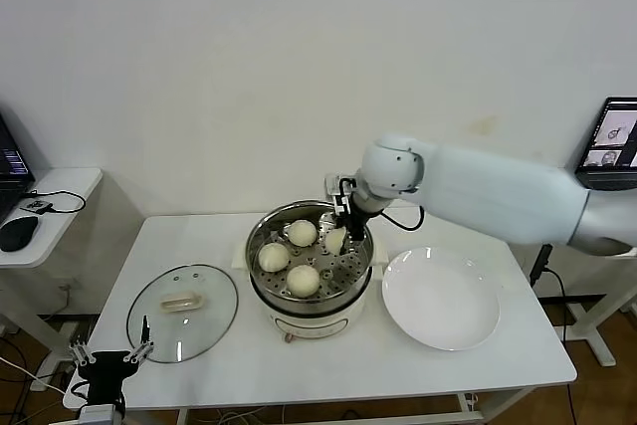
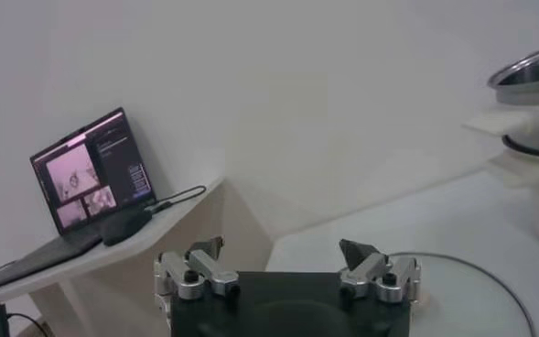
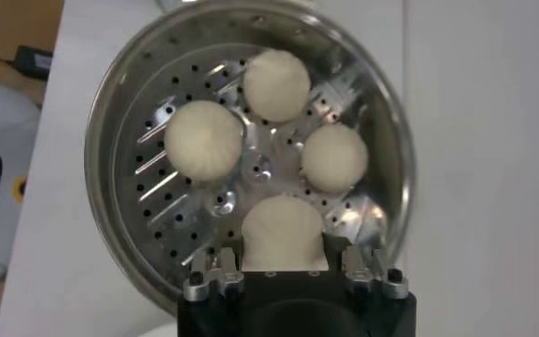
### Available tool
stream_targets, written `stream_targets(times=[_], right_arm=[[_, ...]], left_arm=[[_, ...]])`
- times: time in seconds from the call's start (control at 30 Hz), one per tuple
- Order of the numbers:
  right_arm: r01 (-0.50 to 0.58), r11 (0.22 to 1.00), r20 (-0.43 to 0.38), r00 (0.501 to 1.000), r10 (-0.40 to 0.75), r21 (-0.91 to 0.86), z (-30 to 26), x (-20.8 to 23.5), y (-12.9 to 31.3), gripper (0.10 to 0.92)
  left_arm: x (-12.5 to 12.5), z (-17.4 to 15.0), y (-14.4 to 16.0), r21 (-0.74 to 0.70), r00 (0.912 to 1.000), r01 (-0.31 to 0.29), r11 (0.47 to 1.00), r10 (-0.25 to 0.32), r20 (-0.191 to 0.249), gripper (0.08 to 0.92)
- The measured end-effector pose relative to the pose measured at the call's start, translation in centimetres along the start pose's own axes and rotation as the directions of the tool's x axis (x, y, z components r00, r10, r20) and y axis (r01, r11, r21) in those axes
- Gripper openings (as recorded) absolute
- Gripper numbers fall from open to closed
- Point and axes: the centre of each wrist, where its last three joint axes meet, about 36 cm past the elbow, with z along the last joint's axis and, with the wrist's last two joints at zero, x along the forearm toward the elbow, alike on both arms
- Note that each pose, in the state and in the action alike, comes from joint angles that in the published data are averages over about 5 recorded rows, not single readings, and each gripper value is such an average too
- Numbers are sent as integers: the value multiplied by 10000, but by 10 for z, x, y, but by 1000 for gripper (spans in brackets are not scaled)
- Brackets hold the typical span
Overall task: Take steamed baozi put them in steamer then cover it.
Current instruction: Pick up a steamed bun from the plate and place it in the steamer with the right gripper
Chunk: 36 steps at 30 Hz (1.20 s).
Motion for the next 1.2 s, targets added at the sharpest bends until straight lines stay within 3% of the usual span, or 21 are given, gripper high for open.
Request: stream_targets(times=[0.4,0.77,1.03,1.2], right_arm=[[68,9999,-309,9995,-66,74,-9,-40,-1,563],[-126,9999,-499,9987,128,35,-9,-51,-3,572],[-402,9992,-241,9989,401,-56,-3,-31,-7,767],[-700,9969,217,9973,708,-349,11,-13,-4,820]], left_arm=[[-2,1,-2,26,10000,-17,10000,17,7,823],[-3,1,-2,40,10000,11,10000,-11,6,823],[-4,-1,0,48,10000,16,10000,-17,57,823],[-6,-1,1,88,10000,-14,10000,13,51,823]])
